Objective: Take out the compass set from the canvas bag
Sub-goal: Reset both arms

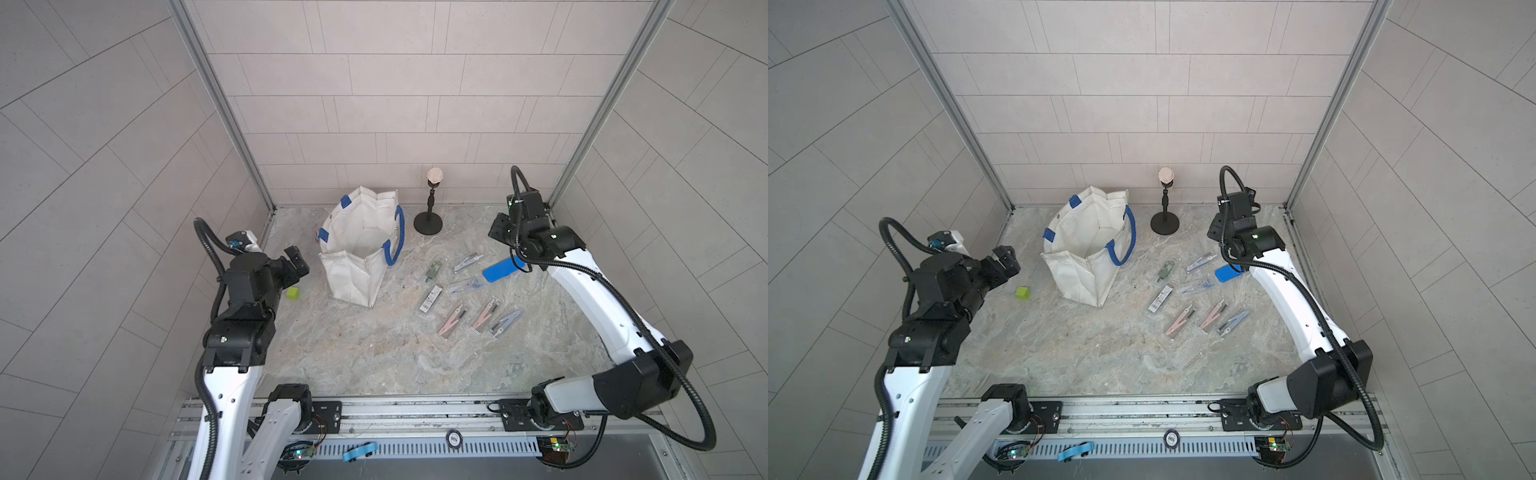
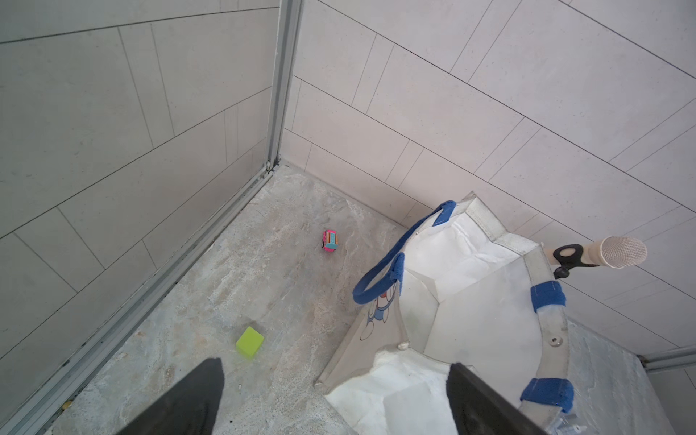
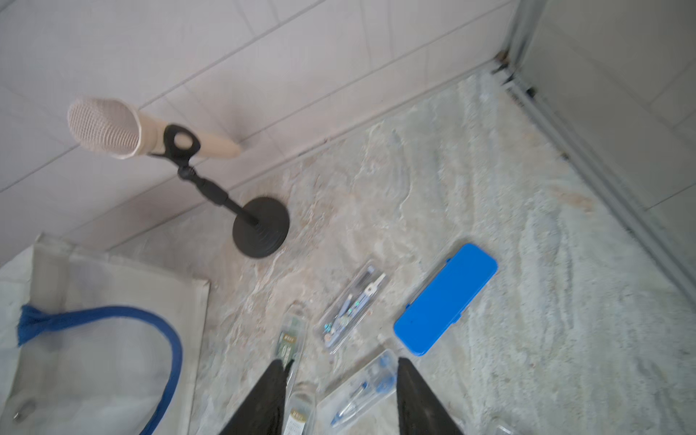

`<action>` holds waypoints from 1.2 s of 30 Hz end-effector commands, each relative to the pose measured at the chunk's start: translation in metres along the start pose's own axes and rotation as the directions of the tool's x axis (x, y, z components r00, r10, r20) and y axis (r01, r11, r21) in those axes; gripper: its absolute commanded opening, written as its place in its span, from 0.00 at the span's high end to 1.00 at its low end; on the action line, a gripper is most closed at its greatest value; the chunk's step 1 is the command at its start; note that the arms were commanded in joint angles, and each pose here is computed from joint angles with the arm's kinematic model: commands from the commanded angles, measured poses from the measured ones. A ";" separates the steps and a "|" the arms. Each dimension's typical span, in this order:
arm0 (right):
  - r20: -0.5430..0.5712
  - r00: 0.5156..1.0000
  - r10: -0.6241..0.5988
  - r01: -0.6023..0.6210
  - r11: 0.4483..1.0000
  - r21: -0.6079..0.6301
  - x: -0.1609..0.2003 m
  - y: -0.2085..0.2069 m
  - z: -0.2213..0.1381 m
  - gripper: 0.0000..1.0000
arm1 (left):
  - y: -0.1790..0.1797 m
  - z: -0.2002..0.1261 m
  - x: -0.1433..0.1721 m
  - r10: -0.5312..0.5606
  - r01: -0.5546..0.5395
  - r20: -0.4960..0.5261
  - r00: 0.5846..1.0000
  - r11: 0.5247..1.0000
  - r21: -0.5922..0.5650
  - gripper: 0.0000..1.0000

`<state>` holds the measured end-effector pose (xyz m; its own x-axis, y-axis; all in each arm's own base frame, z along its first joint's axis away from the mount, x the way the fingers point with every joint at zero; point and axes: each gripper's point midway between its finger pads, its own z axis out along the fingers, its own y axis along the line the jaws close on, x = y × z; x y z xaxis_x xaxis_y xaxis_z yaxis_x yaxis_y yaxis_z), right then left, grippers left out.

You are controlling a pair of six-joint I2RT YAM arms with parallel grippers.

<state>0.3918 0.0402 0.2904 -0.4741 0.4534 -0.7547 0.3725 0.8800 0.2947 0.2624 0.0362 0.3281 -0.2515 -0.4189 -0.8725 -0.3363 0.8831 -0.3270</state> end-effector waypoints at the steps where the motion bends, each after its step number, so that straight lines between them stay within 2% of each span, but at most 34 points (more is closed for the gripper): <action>1: 0.239 0.964 0.115 -0.148 0.982 0.121 -0.023 -0.045 -0.002 0.12 | 0.010 0.007 -0.013 0.010 -0.004 0.100 0.995 0.998 -0.058 0.00; 4: 0.343 0.920 0.189 -0.215 0.976 0.038 -0.037 -0.062 0.000 0.17 | 0.028 0.024 0.004 0.054 -0.041 0.088 0.995 0.989 -0.145 0.00; 6: 0.422 0.899 0.112 -0.154 0.986 0.068 -0.045 -0.066 -0.008 0.18 | 0.037 0.036 0.014 0.103 -0.083 0.098 0.990 0.979 -0.186 0.00; 8: 0.452 0.892 0.028 -0.111 0.981 0.157 -0.041 -0.078 -0.006 0.16 | 0.044 0.053 0.028 0.159 -0.137 0.087 0.983 0.966 -0.219 0.00; 11: 0.356 0.925 -0.132 0.023 0.956 0.293 -0.025 -0.089 0.010 0.14 | 0.046 0.086 0.057 0.253 -0.244 0.016 0.967 0.946 -0.212 0.00; 13: 0.292 0.936 -0.199 0.088 0.932 0.351 -0.009 -0.097 0.023 0.14 | 0.050 0.105 0.075 0.277 -0.274 -0.016 0.961 0.936 -0.221 0.00; 19: 0.161 0.928 -0.336 0.241 0.870 0.430 0.050 -0.117 0.066 0.13 | 0.066 0.151 0.124 0.298 -0.302 -0.057 0.953 0.922 -0.243 0.00; 21: 0.139 0.921 -0.363 0.272 0.858 0.435 0.064 -0.119 0.078 0.13 | 0.068 0.163 0.133 0.300 -0.306 -0.063 0.952 0.919 -0.247 0.00; 24: 0.139 0.909 -0.393 0.296 0.843 0.448 0.061 -0.114 0.089 0.11 | 0.068 0.184 0.143 0.301 -0.304 -0.052 0.952 0.921 -0.245 0.00; 26: 0.160 0.892 -0.424 0.330 0.850 0.410 0.057 -0.101 0.100 0.11 | 0.066 0.198 0.147 0.292 -0.291 -0.033 0.956 0.925 -0.243 0.00; 31: 0.166 0.878 -0.450 0.363 0.849 0.384 0.056 -0.084 0.133 0.08 | 0.064 0.227 0.156 0.322 -0.358 -0.172 0.931 0.896 -0.264 0.00; 36: 0.096 0.882 -0.461 0.383 0.821 0.423 0.072 -0.092 0.157 0.08 | 0.050 0.231 0.163 0.348 -0.379 -0.185 0.919 0.909 -0.172 0.00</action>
<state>0.4405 -0.0289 0.1127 -0.5125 0.0013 -0.8587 0.4570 0.8470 -0.2715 0.4121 0.0678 0.0833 -0.5102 -0.1433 -0.8480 -0.4102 0.9072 0.0935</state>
